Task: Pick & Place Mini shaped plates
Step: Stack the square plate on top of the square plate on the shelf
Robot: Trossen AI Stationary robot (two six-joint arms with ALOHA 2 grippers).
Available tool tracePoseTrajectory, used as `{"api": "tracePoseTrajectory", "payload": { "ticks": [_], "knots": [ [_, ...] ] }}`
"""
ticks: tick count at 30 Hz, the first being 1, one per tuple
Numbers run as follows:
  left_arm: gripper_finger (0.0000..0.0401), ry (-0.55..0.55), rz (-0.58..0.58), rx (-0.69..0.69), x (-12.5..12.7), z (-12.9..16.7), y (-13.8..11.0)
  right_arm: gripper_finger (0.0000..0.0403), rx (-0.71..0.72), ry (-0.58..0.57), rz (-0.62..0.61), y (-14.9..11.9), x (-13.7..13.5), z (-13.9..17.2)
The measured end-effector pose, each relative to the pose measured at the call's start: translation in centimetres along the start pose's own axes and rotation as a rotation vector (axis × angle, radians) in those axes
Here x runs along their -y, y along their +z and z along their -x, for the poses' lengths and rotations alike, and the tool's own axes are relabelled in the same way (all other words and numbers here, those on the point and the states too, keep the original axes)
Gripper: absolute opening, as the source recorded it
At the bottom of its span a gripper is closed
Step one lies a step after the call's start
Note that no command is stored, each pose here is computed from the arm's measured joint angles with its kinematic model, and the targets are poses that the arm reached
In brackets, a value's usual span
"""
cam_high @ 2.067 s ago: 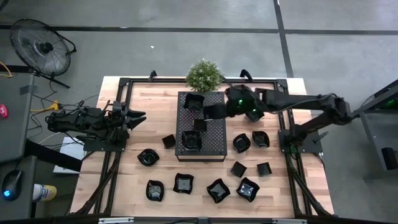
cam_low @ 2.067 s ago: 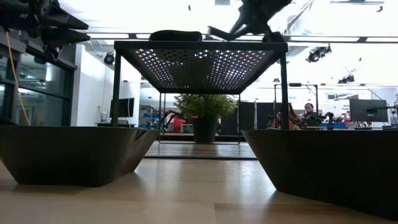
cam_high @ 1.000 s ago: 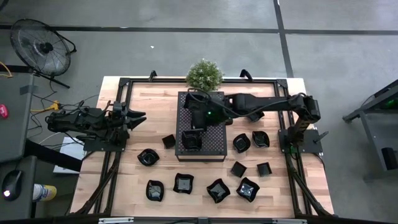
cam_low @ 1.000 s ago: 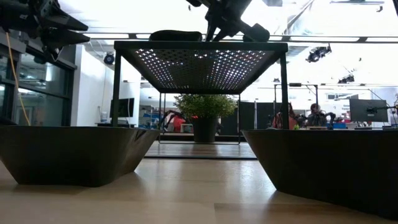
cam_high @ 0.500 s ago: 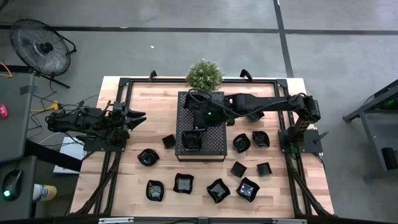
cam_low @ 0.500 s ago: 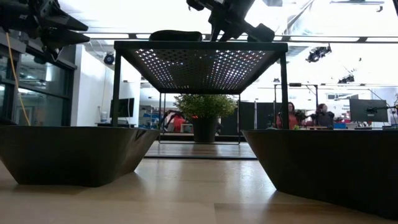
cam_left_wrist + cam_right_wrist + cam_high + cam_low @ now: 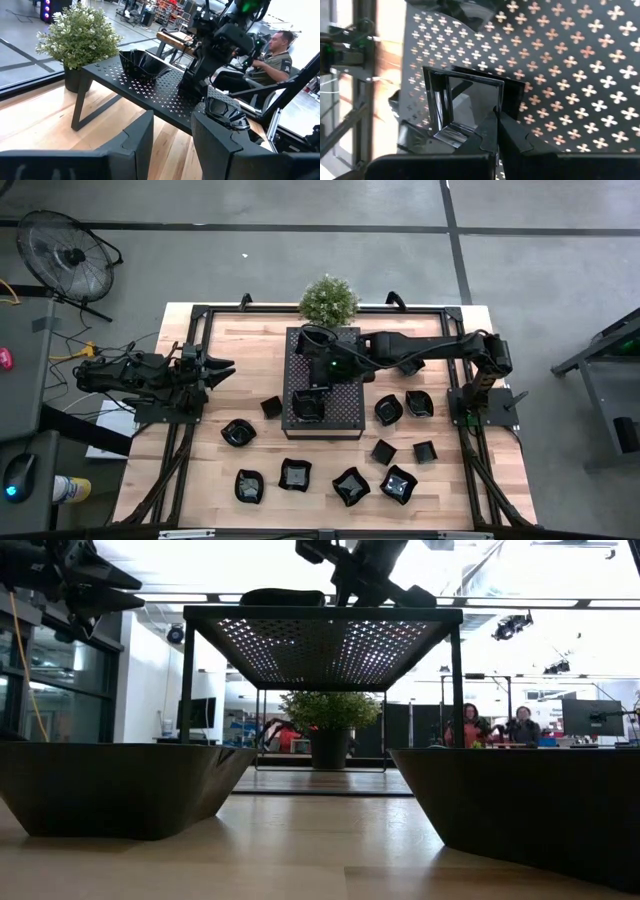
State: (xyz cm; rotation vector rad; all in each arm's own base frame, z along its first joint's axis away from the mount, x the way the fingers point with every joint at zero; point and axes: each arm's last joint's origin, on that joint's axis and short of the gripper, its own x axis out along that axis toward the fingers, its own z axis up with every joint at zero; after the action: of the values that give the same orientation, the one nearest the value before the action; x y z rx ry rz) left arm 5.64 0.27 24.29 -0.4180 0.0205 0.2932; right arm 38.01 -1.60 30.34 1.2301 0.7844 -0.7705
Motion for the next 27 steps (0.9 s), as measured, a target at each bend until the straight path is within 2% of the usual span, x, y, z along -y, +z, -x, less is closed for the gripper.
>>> {"api": "tracePoseTrajectory", "payload": {
  "ticks": [13,27],
  "knots": [
    [0.0131,0.000,0.000,0.000,0.00,0.00,0.00,0.0005,-0.020,-0.004,0.001,-0.08,0.06,0.00],
    [0.0131,0.001,0.000,0.000,0.00,0.00,0.00,0.0056,-0.006,-0.004,-0.001,0.04,0.06,0.00]
  ]
}}
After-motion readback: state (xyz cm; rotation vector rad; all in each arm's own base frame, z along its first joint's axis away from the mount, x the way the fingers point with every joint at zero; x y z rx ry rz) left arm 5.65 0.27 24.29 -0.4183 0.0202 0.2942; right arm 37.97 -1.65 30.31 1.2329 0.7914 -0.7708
